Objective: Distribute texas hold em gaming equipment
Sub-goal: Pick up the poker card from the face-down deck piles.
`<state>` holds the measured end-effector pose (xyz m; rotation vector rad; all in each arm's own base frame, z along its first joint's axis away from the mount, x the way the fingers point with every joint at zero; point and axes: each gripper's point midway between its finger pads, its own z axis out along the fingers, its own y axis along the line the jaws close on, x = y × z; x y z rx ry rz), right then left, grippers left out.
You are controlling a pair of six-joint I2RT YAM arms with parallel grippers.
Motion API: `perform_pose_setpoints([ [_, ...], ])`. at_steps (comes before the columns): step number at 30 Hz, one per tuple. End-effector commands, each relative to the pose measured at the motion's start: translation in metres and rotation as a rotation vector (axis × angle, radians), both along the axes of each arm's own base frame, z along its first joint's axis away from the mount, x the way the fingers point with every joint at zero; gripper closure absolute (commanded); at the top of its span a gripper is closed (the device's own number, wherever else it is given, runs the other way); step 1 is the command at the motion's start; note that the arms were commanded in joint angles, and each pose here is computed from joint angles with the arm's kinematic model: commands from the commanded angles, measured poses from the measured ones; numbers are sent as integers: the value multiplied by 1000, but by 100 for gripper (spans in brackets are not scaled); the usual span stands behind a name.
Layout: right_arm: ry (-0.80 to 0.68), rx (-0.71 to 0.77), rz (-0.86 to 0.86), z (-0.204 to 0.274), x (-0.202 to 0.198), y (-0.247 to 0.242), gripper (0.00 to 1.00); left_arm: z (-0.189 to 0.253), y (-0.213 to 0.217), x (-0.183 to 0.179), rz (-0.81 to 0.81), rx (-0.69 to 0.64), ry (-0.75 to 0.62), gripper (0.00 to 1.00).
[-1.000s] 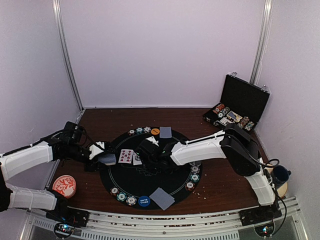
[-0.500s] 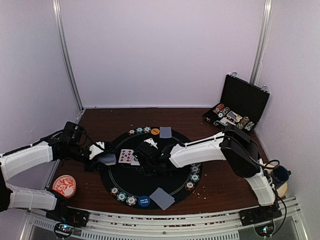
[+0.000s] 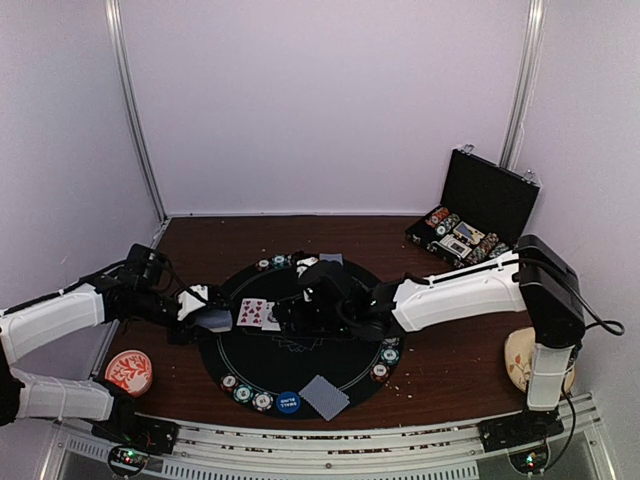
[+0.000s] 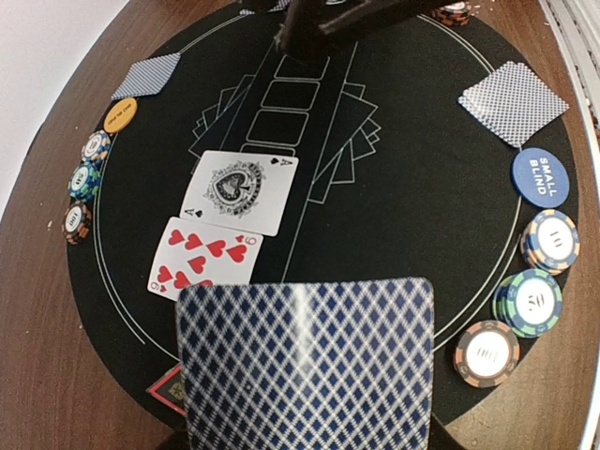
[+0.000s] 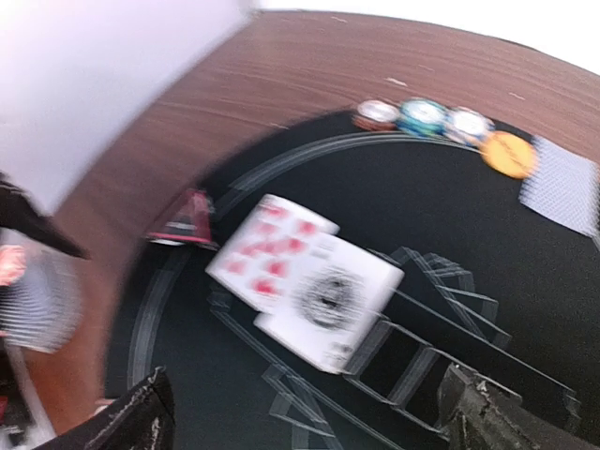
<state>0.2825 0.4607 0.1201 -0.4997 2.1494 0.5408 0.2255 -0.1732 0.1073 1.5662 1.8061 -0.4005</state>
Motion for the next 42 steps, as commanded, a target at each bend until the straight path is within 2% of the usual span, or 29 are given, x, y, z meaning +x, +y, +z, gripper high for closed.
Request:
perform_pose_setpoints([
  [1, 35, 273, 280, 45, -34, 52, 0, 6, -7, -12, -72, -33, -15, 84],
  [6, 82, 357, 378, 56, -46, 78, 0, 8, -9, -19, -105, -42, -18, 84],
  [17, 177, 430, 498, 41, -57, 118, 0, 5, -14, -28, -143, -36, -6, 84],
  [28, 243, 421, 490, 10, -51, 142, 0, 4, -16, -34, -164, -36, -6, 83],
  [34, 260, 384, 437, -5, -39, 140, 7, 3, -16, -34, -167, -33, -4, 83],
  [42, 281, 370, 333, -20, -15, 110, 24, 3, -16, -35, -165, -32, -3, 83],
])
